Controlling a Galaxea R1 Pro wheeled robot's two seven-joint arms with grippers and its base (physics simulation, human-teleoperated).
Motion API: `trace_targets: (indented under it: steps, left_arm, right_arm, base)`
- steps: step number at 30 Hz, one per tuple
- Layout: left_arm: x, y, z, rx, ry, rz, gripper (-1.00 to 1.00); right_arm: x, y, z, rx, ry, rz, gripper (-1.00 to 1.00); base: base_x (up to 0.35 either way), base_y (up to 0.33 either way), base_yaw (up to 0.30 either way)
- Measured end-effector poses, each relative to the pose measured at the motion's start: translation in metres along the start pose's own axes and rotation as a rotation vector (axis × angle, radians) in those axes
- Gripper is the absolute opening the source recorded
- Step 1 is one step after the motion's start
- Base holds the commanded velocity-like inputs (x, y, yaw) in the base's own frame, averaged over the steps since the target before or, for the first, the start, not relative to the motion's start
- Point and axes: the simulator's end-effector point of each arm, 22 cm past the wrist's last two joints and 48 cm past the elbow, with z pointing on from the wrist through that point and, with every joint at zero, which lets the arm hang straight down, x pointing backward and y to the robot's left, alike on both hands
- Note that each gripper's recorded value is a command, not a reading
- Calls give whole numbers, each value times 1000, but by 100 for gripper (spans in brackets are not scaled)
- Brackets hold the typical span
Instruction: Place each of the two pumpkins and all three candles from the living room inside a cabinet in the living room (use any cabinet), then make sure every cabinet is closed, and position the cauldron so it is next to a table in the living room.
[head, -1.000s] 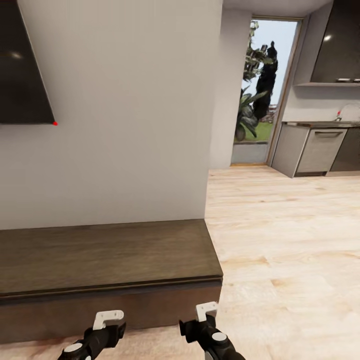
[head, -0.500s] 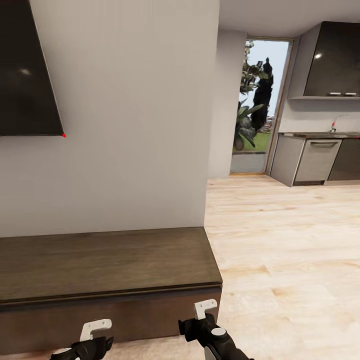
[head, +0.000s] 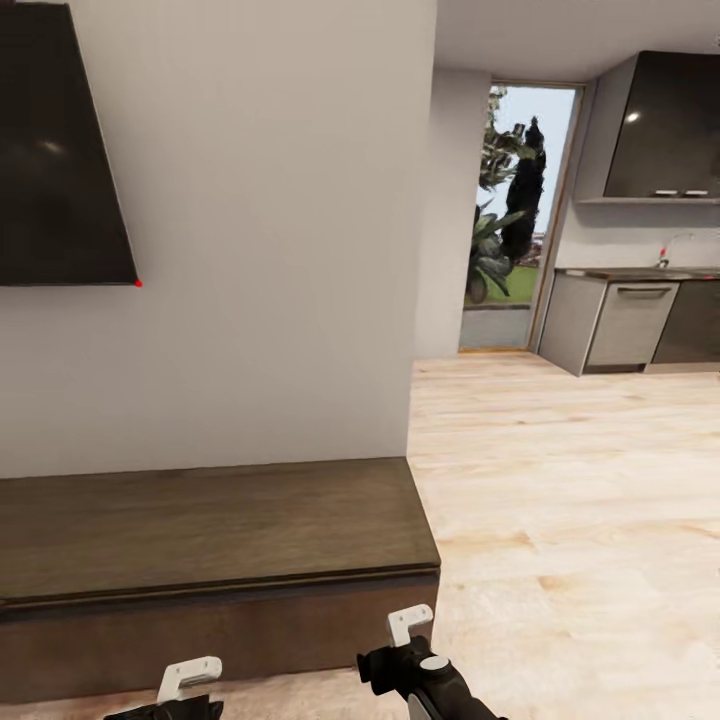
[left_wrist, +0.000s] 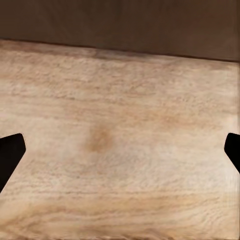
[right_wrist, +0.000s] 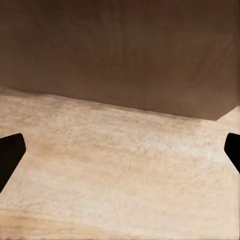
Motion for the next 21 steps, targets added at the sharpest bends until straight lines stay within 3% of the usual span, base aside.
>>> trace_targets:
  steps: [13, 21]
  left_arm:
    - [-19, -3, -22, 0, 2, -4, 100]
    - [-27, -8, -34, 3, 11, -7, 100]
  right_arm:
    - [-25, 3, -18, -3, -3, -2, 100]
    - [-40, 6, -27, -4, -8, 11, 100]
  base:
    - [-214, 0, 0]
    - [-37, 0, 94]
